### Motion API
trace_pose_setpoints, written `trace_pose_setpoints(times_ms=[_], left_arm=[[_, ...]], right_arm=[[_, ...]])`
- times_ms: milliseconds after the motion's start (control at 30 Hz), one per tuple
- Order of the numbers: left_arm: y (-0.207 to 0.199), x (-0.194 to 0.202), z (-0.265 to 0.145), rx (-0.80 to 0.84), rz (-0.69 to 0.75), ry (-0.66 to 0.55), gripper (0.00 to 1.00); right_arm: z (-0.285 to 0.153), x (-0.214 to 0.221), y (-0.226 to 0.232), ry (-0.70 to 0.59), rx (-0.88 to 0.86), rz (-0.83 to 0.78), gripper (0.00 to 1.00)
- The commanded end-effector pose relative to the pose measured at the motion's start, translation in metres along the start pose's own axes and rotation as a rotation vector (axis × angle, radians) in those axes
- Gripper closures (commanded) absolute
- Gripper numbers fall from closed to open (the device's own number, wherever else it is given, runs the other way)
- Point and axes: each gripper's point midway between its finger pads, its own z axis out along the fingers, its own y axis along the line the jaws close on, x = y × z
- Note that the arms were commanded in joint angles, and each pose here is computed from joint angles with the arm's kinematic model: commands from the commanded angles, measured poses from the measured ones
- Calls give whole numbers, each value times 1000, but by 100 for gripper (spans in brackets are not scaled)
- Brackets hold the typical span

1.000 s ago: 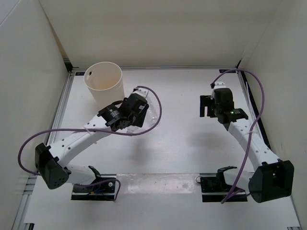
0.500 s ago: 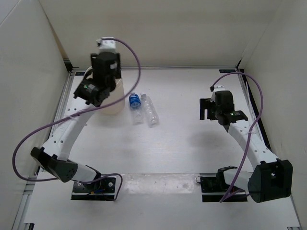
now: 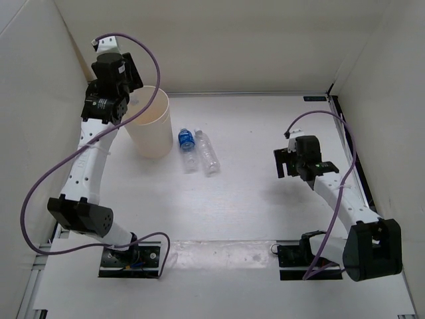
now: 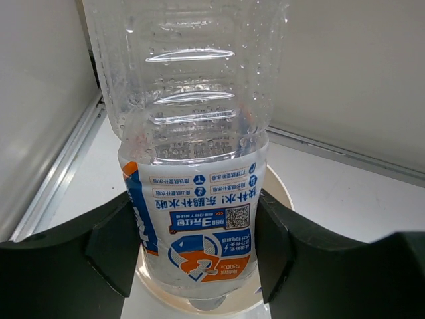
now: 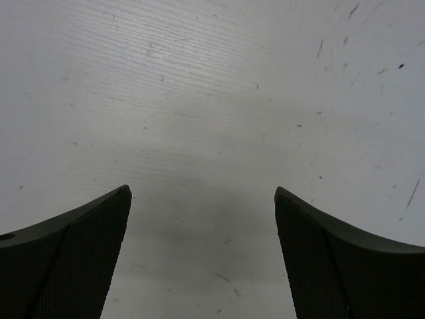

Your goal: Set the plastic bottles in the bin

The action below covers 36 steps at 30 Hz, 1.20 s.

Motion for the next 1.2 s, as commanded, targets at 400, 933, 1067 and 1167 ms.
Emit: trace_pose_setpoints(times_ms=[400,933,1067,1167], left_arm=[[-5,49,38,36,-42,143,0],[36,18,-12,-41,26,19,0],[38,40,-42,20,36,34,0],[57,83,-68,-28,-19,105,0]], right_arm=[[-22,-44,30,-62,-401,-122,10],[-39,-188,24,-352,-401,-40,10],[-44,-207,58,-420,-428,-161,10],[-46,-207,100,-436,-524,-286,10]])
